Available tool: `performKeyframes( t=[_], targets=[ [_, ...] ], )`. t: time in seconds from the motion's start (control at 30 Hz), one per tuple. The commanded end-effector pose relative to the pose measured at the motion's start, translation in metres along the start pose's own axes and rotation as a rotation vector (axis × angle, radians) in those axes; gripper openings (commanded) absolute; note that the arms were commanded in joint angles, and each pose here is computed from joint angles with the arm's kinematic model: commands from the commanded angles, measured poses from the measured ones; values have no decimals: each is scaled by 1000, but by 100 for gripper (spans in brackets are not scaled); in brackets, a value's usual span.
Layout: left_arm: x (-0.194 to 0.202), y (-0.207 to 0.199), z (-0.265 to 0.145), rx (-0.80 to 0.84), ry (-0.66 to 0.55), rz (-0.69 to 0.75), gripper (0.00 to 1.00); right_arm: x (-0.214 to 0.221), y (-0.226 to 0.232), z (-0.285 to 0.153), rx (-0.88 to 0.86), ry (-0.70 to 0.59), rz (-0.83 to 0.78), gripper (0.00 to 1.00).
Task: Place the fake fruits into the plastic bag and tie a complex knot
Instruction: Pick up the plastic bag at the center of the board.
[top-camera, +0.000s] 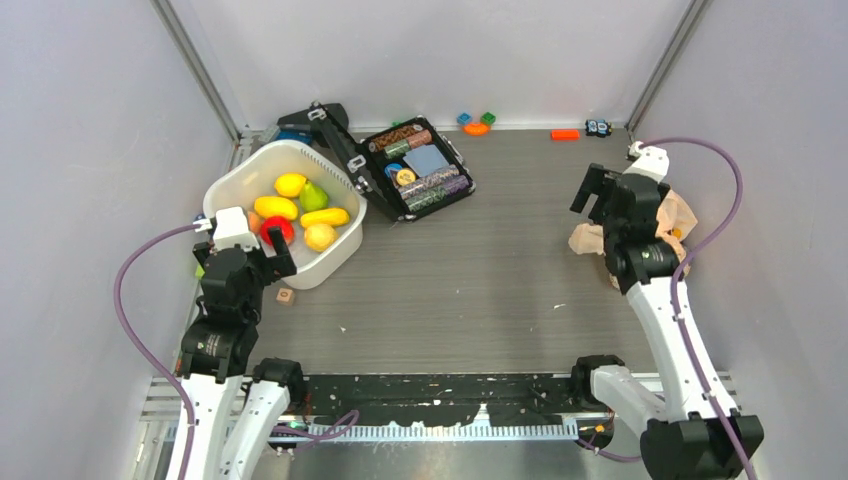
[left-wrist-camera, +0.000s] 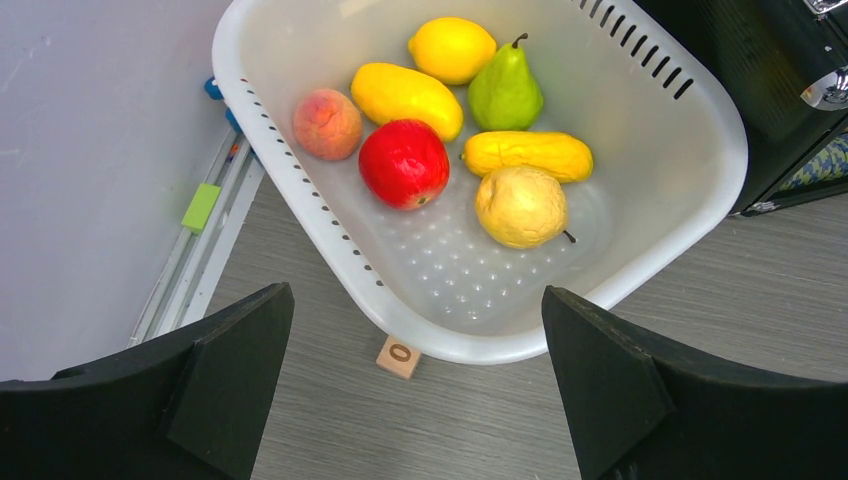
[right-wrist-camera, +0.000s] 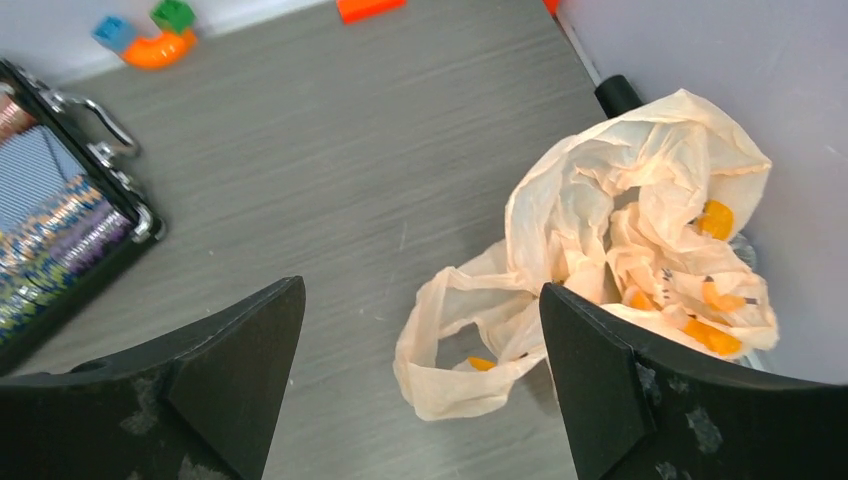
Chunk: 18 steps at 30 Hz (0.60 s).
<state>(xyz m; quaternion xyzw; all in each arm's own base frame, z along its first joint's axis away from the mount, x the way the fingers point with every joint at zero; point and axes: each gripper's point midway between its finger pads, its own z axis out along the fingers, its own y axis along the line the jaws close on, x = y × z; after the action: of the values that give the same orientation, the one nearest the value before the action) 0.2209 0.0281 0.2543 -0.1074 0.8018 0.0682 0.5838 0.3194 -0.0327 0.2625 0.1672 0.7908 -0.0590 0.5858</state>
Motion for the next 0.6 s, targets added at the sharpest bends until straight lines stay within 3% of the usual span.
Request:
performKeyframes(
  t=[0.0, 0.27, 0.57],
  targets=[
    [-14, 1, -4, -4, -48, -33, 99, 21, -15, -10, 66, 195, -125, 96],
    [-12, -1, -4, 7, -41, -29, 99, 72, 2, -2, -24, 415, -189, 99],
    [-13, -2, -4, 14, -43, -32, 99, 73, -25, -8, 165, 347, -180, 94]
  ],
)
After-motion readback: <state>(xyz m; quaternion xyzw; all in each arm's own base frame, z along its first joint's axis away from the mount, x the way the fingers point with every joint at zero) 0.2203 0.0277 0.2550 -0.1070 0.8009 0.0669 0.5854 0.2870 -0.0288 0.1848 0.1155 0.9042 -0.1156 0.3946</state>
